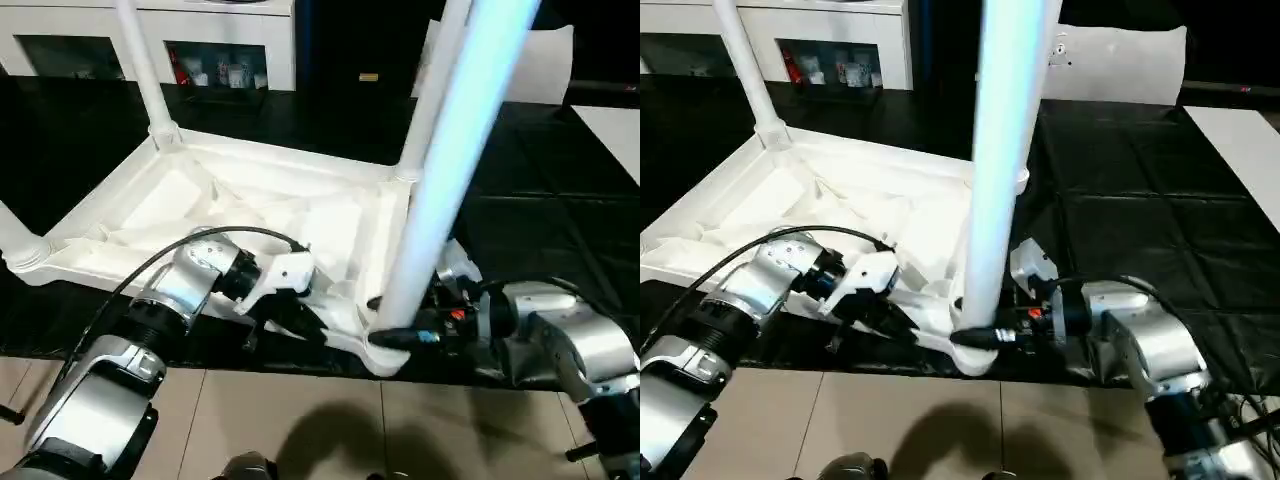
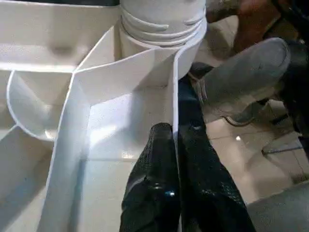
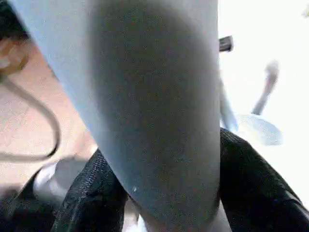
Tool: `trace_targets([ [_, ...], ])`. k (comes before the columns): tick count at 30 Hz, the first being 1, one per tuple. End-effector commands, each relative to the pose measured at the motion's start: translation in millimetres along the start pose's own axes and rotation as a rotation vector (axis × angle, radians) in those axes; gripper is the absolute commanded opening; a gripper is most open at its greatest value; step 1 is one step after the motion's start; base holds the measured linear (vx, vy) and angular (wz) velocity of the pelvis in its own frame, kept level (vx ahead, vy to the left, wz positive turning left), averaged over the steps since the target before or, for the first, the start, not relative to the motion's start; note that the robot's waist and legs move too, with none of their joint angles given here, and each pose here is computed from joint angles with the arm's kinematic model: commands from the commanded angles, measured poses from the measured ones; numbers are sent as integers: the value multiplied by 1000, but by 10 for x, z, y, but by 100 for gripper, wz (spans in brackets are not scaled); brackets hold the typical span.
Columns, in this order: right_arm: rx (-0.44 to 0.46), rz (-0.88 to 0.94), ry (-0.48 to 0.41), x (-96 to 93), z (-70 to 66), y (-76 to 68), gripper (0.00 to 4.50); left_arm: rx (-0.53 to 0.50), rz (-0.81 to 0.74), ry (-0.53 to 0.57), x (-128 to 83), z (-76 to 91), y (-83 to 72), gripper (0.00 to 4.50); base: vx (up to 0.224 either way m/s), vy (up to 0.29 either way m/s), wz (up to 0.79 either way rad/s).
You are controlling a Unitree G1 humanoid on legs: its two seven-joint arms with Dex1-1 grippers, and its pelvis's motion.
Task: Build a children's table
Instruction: Rotate leg to tighten
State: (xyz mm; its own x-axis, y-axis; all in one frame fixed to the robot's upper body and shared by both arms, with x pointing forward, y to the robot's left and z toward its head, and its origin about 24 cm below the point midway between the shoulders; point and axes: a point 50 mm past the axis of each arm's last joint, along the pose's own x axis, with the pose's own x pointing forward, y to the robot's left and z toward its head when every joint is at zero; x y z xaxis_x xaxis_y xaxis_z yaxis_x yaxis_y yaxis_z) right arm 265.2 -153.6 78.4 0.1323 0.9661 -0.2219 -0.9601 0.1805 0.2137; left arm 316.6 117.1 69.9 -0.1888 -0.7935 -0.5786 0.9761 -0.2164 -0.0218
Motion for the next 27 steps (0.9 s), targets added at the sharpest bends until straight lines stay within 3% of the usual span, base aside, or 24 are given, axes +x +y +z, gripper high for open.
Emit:
trace_targets([
  [1, 26, -39, -36, 103, 5, 2, 218, 6, 69, -41, 59, 97, 70, 0, 0, 0, 0],
  [3, 39, -194, -58, 213, -22, -84, 216, -60, 197, -45, 80, 105, 177, 0, 0, 0, 0],
  [11, 147, -472, -126, 488, -19, -259, 208, -192, 425, -104, 168, 204, 378, 0, 0, 0, 0],
  [12, 222, -646, -139, 689, -8, -386, 207, -268, 575, -128, 219, 273, 508, 0, 0, 0, 0],
  [14, 222, -646, -139, 689, -8, -386, 207, -268, 575, -128, 219, 273, 508, 0, 0, 0, 0],
  [18, 268, -827, -187, 948, 116, -537, 207, -267, 687, -138, 239, 384, 609, 0, 0, 0, 0],
  [19, 269, -846, -204, 968, 141, -552, 263, -263, 688, -133, 238, 390, 611, 0, 0, 0, 0],
  [23, 262, -851, -233, 966, 182, -560, 297, -234, 684, -113, 206, 387, 608, 0, 0, 0, 0],
  [24, 205, -815, -266, 929, 244, -538, 313, -206, 644, -99, 177, 351, 572, 0, 0, 0, 0],
  [27, 153, -790, -281, 826, 250, -523, 333, -163, 588, -97, 158, 288, 510, 0, 0, 0, 0],
])
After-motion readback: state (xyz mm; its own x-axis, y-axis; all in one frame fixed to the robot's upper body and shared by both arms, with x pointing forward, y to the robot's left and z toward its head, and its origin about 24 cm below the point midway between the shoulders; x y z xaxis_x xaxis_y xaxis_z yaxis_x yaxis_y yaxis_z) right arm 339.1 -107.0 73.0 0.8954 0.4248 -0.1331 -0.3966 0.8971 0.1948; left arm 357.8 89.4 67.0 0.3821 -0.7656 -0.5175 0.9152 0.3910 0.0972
